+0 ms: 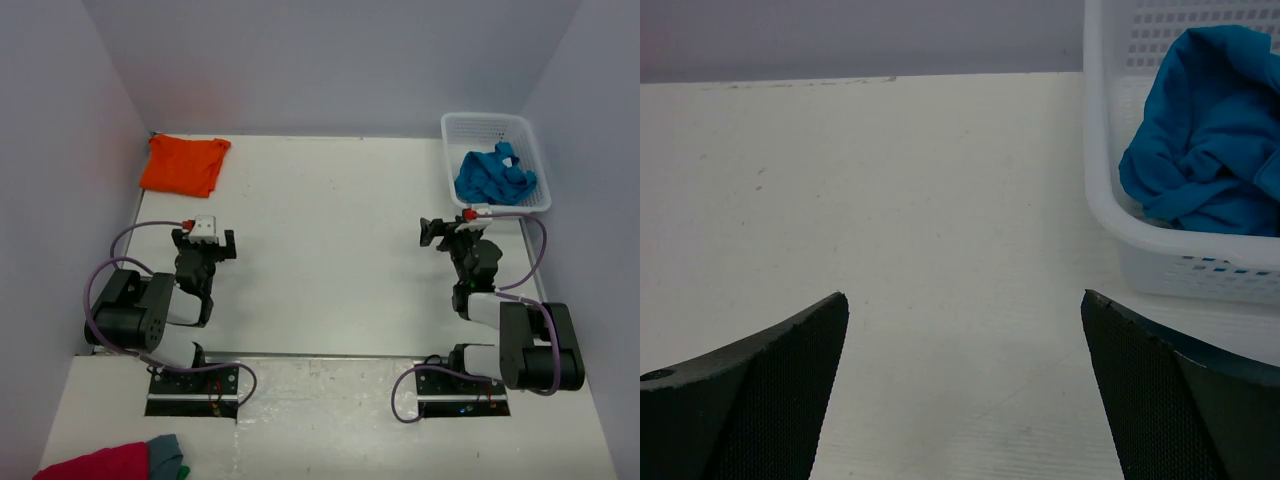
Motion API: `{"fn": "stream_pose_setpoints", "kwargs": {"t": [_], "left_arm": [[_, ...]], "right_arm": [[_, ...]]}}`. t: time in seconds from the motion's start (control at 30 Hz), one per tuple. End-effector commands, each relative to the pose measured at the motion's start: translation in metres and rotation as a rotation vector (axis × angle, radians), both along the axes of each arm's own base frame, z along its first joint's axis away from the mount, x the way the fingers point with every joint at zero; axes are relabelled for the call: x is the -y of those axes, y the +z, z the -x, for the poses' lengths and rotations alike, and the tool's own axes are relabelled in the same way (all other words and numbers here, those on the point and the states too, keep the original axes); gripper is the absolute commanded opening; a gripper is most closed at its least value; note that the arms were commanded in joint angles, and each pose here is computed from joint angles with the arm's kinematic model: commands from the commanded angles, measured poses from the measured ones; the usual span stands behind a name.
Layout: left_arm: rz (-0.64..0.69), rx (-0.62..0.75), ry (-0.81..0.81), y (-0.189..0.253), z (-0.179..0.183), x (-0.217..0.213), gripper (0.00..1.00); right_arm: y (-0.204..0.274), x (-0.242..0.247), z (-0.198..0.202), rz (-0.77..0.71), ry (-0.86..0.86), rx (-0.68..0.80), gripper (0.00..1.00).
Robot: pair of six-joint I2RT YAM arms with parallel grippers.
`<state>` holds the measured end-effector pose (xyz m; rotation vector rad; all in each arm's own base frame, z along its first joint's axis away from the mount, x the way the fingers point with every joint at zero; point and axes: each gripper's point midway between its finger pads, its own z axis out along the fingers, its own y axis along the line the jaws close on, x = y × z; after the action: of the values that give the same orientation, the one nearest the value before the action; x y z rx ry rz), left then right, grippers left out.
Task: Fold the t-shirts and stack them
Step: Grab crumpled tshirt from bin with the right arm
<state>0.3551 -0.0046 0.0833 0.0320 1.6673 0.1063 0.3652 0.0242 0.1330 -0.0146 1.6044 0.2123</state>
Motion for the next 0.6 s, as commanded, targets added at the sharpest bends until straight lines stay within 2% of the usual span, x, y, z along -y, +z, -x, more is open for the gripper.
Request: {"fn": "stream_pose_setpoints", "kwargs": {"t": [0.0, 0.33, 0.37, 0.4, 0.57], "left_arm": [[-0.015, 0.109, 0.004, 0.0307, -0.0099, -0.003, 1.0], [-0.011, 0.106, 0.007, 0.03, -0.0097, -0.0036, 1.0], [0.0, 0.104, 0.044, 0.0295, -0.0101, -0.0097, 1.0], [0.007, 0.101, 0.045, 0.0291, -0.0112, -0.0102, 1.0], [0.006, 0.101, 0.046, 0.0295, -0.0115, -0.0108, 1.0]], "right_arm": [[0.0195, -0.0002, -0.0059, 0.018, 0.002, 0.063, 0.99], [0.0205, -0.0001, -0.0063, 0.02, 0.0, 0.066, 0.99], [0.02, 0.0007, -0.0064, 0.02, -0.003, 0.065, 0.99], [0.0195, 0.009, -0.0081, -0.003, -0.056, 0.057, 0.99], [0.0205, 0.0086, -0.0074, 0.003, -0.063, 0.064, 0.99]]}}
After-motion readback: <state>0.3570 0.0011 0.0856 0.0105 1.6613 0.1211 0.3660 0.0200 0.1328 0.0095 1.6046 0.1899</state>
